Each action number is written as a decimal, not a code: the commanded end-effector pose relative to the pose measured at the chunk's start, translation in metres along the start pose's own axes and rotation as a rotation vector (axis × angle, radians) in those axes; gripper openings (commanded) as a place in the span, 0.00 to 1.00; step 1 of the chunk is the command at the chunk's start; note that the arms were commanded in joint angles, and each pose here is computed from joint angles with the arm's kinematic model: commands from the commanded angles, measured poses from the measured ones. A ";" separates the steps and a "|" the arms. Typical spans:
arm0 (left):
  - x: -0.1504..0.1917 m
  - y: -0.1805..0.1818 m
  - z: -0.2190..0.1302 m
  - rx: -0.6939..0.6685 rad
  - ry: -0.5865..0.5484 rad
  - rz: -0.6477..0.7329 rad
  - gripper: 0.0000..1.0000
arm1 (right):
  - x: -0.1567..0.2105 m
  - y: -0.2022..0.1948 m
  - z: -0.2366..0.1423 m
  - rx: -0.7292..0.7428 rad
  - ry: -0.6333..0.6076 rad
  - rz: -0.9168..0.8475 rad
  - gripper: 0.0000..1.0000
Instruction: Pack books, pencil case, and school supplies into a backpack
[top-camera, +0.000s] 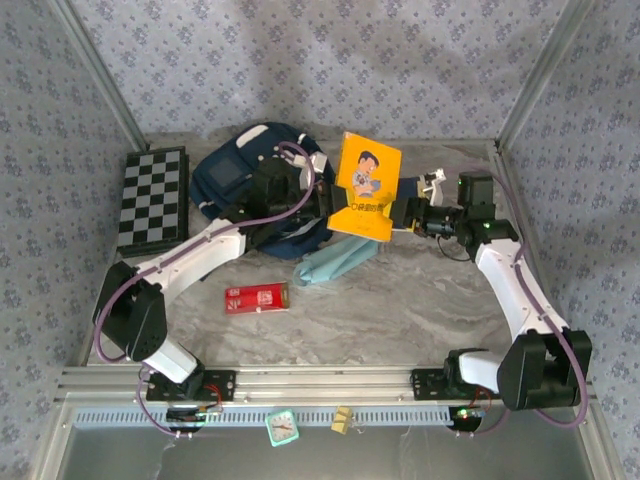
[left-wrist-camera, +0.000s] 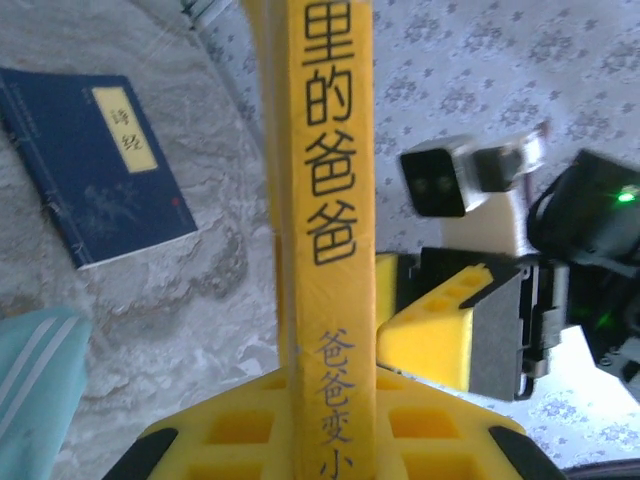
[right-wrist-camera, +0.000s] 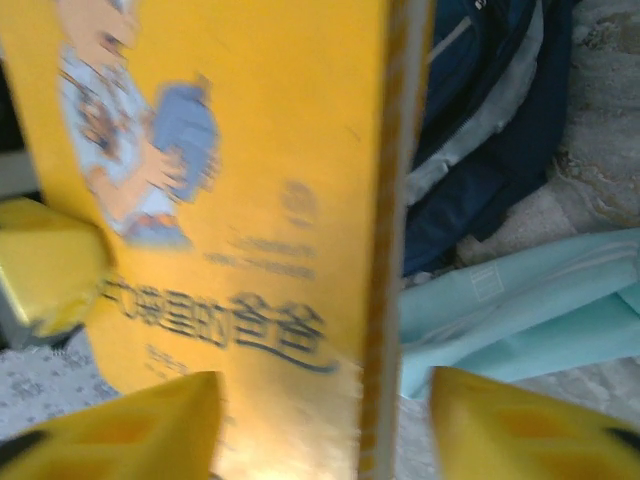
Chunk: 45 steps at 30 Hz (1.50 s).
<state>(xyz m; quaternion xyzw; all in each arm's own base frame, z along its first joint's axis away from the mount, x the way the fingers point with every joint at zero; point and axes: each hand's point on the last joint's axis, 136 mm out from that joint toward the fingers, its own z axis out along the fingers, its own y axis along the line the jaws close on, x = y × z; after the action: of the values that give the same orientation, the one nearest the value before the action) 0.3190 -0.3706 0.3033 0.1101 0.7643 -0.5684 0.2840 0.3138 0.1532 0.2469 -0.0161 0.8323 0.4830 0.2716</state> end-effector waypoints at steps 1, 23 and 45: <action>-0.026 -0.043 -0.007 0.153 -0.096 0.107 0.00 | -0.002 -0.009 -0.004 -0.007 -0.021 0.015 0.82; -0.027 -0.017 -0.002 0.087 -0.104 0.124 0.00 | -0.014 0.070 -0.004 -0.271 -0.052 -0.071 0.71; 0.006 0.059 -0.030 -0.336 0.083 0.399 0.61 | -0.005 0.005 -0.001 0.109 -0.024 -0.039 0.00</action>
<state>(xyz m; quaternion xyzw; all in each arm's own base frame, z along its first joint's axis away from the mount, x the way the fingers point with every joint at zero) 0.3299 -0.3534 0.2672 0.1886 0.7877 -0.4738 0.3457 0.3138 0.1678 0.2556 -0.0169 0.8306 0.4820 0.2784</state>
